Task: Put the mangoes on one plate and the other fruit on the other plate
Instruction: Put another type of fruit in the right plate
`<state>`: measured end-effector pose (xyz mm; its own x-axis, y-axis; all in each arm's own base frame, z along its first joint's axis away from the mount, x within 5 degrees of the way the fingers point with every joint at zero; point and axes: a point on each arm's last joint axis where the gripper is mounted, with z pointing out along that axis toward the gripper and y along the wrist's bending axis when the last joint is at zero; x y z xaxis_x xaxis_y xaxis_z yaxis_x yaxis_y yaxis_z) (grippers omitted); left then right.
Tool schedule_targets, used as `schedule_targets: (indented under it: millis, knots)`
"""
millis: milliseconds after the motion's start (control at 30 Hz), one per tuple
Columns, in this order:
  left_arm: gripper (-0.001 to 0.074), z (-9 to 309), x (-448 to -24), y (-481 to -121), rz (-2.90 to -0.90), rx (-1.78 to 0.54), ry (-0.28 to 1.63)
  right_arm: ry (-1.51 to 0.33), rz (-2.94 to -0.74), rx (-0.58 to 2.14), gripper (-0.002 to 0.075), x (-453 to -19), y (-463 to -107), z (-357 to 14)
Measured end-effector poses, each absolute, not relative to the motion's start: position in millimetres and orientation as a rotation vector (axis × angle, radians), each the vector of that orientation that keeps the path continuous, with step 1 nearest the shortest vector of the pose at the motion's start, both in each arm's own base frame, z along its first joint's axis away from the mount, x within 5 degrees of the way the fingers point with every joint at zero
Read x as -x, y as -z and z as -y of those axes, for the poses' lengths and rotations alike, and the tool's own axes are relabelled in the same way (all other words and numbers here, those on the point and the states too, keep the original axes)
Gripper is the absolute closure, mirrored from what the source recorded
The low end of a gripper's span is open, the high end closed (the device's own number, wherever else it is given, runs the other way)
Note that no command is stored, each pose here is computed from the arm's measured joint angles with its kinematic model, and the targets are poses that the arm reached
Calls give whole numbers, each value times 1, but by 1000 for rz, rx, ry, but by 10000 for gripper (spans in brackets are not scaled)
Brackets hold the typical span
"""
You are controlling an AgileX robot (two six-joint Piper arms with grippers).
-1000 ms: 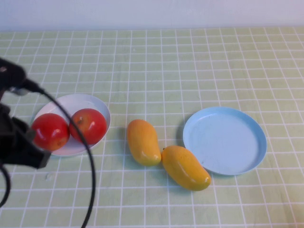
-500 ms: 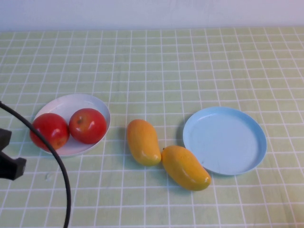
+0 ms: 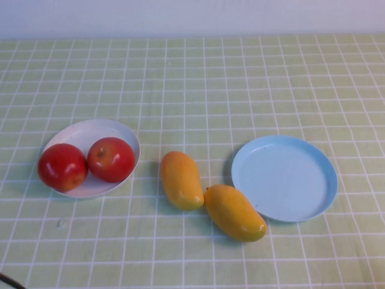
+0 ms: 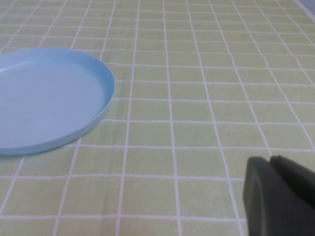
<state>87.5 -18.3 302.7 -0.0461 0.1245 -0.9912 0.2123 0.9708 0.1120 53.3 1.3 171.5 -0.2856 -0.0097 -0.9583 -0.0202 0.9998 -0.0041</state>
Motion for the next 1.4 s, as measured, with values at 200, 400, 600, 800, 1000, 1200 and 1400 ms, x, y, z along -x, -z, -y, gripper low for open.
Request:
schedule_targets:
  millis: [200,400,600,800,1000,1200,1400]
  knots:
    - [733,5,-65,-249,-1476,-70,41,-10,-1860,22,743,-53,-171,-1]
    - [733,1,-57,-210,-1459,9,48,-10,-1860,22,743,-53,-171,-1]
    - [733,0,-57,-193,-1632,20,35,-10,-1860,22,743,-53,-171,-1]
    - [733,-3,-53,-174,-1847,3,-30,-10,-1860,22,743,-53,-171,-1]
    - [733,-3,-53,-171,-1872,2,-37,-10,-1860,22,743,-53,-171,-1]
    - [733,-3,-52,-171,-1874,3,-38,-10,-1860,22,743,-53,-171,-1]
    - [733,-3,-52,-171,-1874,3,-38,-10,-1860,22,743,-53,-171,-1]
